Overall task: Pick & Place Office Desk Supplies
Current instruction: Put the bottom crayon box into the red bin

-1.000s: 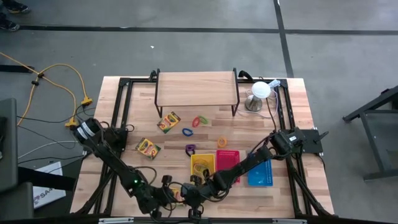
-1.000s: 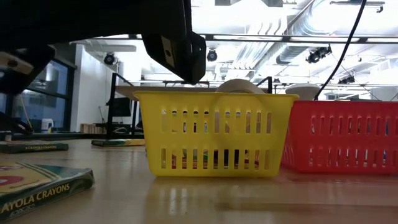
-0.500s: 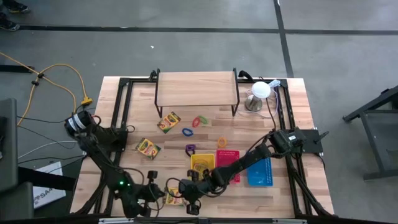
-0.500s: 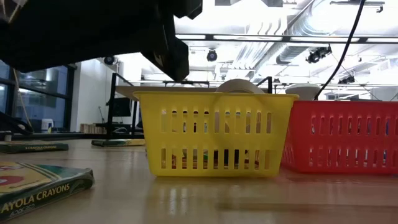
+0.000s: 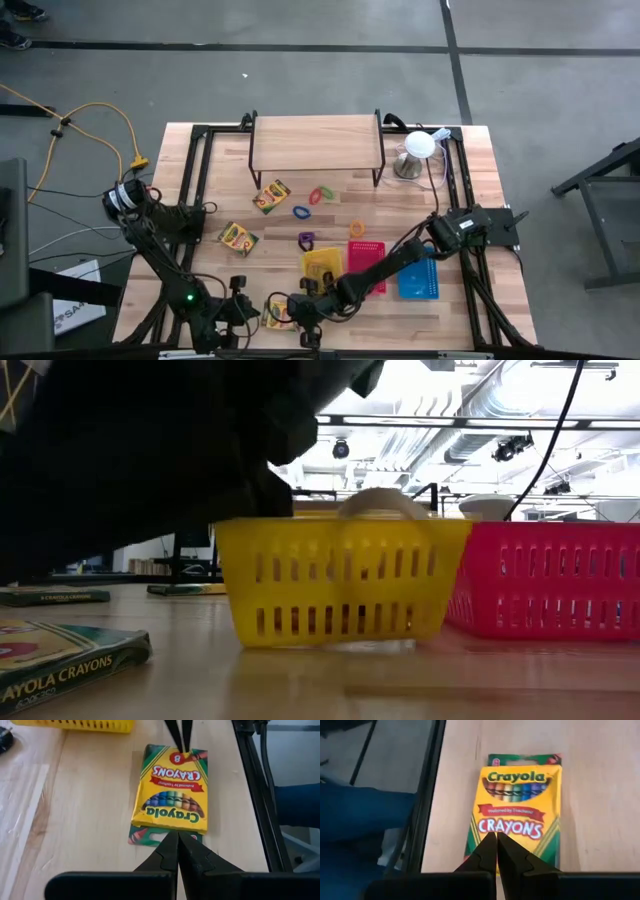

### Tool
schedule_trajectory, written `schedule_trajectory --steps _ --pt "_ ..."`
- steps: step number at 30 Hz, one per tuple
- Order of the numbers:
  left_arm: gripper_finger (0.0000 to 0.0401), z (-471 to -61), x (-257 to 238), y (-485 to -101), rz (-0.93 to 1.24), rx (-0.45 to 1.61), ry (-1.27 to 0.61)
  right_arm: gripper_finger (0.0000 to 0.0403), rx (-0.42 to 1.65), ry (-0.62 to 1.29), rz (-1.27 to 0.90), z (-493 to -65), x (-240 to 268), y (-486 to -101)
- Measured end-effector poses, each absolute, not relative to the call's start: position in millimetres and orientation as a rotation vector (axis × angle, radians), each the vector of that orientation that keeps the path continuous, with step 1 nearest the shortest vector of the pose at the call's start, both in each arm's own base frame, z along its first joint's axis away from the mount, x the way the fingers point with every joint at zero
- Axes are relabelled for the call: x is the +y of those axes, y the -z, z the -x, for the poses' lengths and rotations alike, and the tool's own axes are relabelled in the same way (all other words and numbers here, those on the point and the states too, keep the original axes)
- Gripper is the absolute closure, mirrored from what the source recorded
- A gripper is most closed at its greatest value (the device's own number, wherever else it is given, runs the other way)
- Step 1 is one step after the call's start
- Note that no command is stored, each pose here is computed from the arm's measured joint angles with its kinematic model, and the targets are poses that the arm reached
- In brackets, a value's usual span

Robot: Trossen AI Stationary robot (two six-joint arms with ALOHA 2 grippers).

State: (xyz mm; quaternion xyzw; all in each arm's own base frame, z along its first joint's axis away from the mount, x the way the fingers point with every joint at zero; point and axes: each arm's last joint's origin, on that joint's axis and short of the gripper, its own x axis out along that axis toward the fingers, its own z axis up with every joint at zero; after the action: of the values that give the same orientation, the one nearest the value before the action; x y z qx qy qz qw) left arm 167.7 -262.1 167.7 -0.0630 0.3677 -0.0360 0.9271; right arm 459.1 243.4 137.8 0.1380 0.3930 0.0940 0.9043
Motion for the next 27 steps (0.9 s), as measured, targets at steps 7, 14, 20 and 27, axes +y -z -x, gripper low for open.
schedule_trajectory --steps 7,14,20,27 --pt "0.0401 -165 -263 -166 0.148 0.761 0.064 0.0401 0.855 -0.222 -0.216 -457 242 -130" --pt "0.0401 -165 -263 -166 0.143 0.763 0.06 0.0401 0.85 -0.236 -0.167 -459 242 -144" --pt "0.0401 -165 -263 -166 0.142 0.763 0.06 0.0401 0.841 -0.222 -0.162 -461 242 -147" --pt "0.0401 -165 -263 -166 0.146 0.763 0.058 0.0401 0.84 -0.221 -0.155 -460 242 -147"
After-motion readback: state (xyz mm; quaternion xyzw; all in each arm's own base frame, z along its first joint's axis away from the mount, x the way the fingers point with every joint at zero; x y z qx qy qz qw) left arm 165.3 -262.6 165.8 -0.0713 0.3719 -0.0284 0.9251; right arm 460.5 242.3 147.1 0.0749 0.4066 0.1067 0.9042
